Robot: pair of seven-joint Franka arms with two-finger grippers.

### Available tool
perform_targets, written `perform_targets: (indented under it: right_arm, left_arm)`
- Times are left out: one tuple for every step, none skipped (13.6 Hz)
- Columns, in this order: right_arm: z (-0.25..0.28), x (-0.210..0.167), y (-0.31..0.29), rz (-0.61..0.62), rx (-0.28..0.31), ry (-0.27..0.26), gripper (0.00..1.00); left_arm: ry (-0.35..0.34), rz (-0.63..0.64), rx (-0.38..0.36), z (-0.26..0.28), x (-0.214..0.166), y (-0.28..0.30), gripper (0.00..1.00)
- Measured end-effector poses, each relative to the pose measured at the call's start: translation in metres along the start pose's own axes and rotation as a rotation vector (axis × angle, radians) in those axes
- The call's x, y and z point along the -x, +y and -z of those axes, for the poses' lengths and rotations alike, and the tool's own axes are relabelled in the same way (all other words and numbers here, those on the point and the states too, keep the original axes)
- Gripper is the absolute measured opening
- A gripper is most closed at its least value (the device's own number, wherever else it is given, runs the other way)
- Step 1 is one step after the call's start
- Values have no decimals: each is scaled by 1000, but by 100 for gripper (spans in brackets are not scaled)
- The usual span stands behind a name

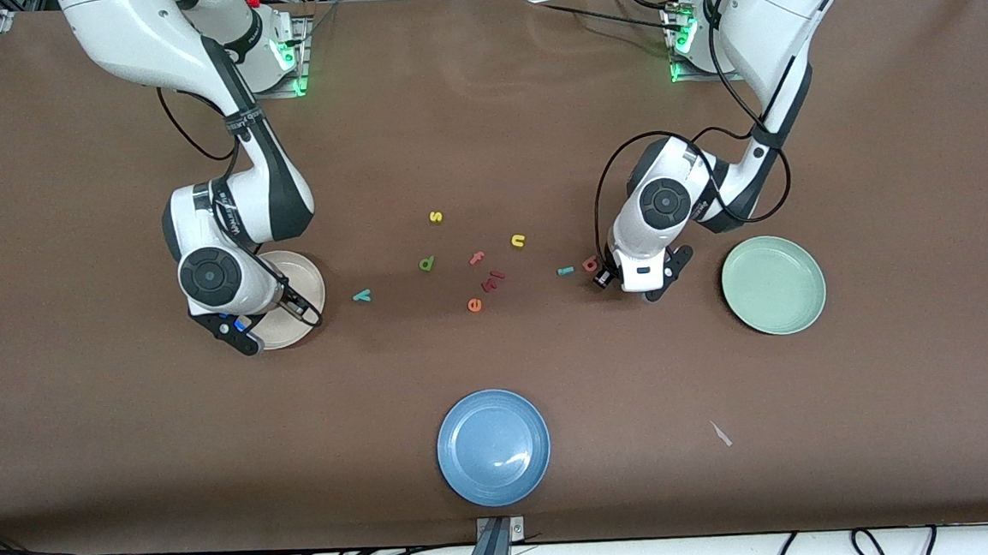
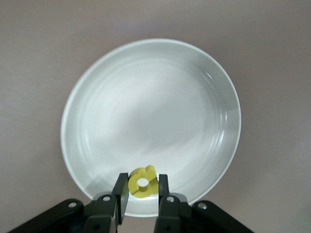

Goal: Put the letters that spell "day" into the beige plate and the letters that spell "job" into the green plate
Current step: 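Release the yellow a while the left gripper drops the o on the green plate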

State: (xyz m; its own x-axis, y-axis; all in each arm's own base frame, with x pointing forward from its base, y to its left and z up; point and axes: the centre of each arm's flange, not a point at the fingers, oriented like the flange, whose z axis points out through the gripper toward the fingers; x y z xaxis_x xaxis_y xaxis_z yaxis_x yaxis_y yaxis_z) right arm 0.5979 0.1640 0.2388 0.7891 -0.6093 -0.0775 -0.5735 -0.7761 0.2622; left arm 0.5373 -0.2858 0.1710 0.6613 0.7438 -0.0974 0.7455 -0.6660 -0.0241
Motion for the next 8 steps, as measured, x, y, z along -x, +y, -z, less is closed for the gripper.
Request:
perform_targets:
  right_arm:
    - [-10, 4, 4, 1, -3, 1, 29]
    - [-22, 7, 8, 1, -4, 1, 29]
    - [-32, 9, 12, 0, -1, -1, 29]
    - [-37, 9, 15, -4, 2, -3, 29]
    - [-38, 9, 18, -7, 4, -4, 35]
    - [-37, 9, 18, -8, 3, -4, 44]
    - [-35, 10, 18, -7, 0, -3, 55]
    - [-31, 12, 17, -3, -5, -1, 66]
  left_arm:
    - [0, -2, 0, 1, 0, 0, 31]
    - [1, -5, -8, 2, 1, 0, 26]
    - [3, -16, -11, 2, 1, 0, 26]
    - [2, -39, -19, 2, 1, 0, 26]
    - [-2, -71, -45, 4, -1, -2, 26]
    - [-5, -105, -71, 10, -8, -5, 26]
    - [-11, -147, -98, 22, -20, -9, 26]
    - [-19, -191, -126, 38, -39, -16, 26]
